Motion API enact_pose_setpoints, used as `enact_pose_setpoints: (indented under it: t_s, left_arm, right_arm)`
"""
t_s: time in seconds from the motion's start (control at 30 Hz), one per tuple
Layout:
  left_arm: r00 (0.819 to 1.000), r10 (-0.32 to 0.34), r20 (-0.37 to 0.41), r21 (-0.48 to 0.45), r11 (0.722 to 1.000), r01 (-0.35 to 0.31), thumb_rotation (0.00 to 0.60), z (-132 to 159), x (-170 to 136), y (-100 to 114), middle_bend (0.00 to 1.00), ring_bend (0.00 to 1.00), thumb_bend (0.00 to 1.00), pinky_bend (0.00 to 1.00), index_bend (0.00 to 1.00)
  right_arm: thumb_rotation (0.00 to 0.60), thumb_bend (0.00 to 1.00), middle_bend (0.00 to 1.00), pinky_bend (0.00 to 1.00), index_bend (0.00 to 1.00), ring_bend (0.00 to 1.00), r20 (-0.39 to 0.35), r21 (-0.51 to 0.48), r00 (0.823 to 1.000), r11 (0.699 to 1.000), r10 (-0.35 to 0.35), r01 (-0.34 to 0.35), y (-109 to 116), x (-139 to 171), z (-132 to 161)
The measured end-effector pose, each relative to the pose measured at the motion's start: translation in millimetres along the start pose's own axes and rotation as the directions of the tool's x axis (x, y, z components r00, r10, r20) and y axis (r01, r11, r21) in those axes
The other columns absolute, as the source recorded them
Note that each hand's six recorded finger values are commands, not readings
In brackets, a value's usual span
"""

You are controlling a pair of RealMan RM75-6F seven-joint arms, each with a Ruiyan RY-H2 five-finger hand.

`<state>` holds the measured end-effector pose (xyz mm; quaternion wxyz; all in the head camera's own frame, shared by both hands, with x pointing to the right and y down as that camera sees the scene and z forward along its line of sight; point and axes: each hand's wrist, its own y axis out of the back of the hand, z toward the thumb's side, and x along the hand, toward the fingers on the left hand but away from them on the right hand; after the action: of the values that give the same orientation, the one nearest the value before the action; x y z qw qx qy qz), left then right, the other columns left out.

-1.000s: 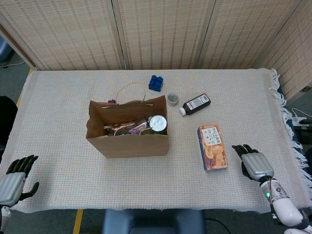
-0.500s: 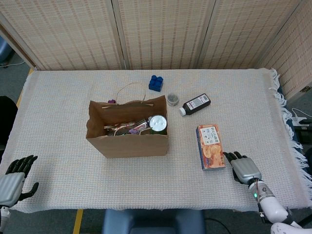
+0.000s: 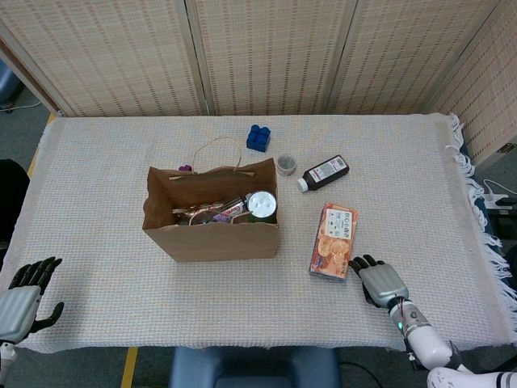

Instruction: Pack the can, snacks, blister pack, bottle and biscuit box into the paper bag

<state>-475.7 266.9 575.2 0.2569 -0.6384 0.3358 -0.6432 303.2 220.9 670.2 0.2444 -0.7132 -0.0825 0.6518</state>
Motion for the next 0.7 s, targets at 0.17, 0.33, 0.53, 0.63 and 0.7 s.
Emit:
enact_pose_setpoints:
  t_s: [0.17, 0.33, 0.53, 0.63, 0.7]
  left_arm:
    - [1.000, 0.000, 0.003, 0.001, 1.000, 0.000, 0.600, 0.3, 0.3, 0.0, 0.00, 0.00, 0.41, 0.02, 0.04]
    - [1.000, 0.000, 0.003, 0.001, 1.000, 0.000, 0.600, 0.2, 0.3, 0.1, 0.00, 0.00, 0.41, 0.02, 0.04]
    - [1.000, 0.002, 0.000, -0.001, 1.000, -0.002, 0.600, -1.7, -0.9, 0.9, 0.00, 0.00, 0.41, 0.02, 0.04]
    - [1.000, 0.003, -0.002, -0.002, 1.000, -0.003, 0.600, -2.3, -1.3, 1.1, 0.00, 0.00, 0.41, 0.02, 0.04]
    - [1.000, 0.002, -0.004, -0.002, 1.000, -0.002, 0.600, -2.5, -1.3, 1.0, 0.00, 0.00, 0.41, 0.02, 0.04]
  right_arm:
    - [0.600, 0.88, 0.06, 0.20, 0.00, 0.00, -0.030, -0.009, 1.000, 1.000, -0.001, 0.001, 0.2, -5.3, 18.0]
    - [0.600, 0.88, 0.06, 0.20, 0.00, 0.00, -0.045, -0.014, 0.999, 1.000, -0.003, 0.002, 0.4, -7.0, 27.2]
    - [0.600, 0.84, 0.06, 0.20, 0.00, 0.00, -0.073, -0.041, 0.997, 0.999, -0.031, 0.028, 9.0, -1.2, 36.2]
    - [0.600, 0.67, 0.06, 0.20, 0.00, 0.00, -0.082, -0.071, 0.994, 0.996, -0.068, 0.062, 24.0, 8.3, 32.2]
    - [0.600, 0.49, 0.06, 0.20, 0.00, 0.00, -0.086, -0.093, 0.991, 0.991, -0.107, 0.099, 38.6, 15.4, 26.8]
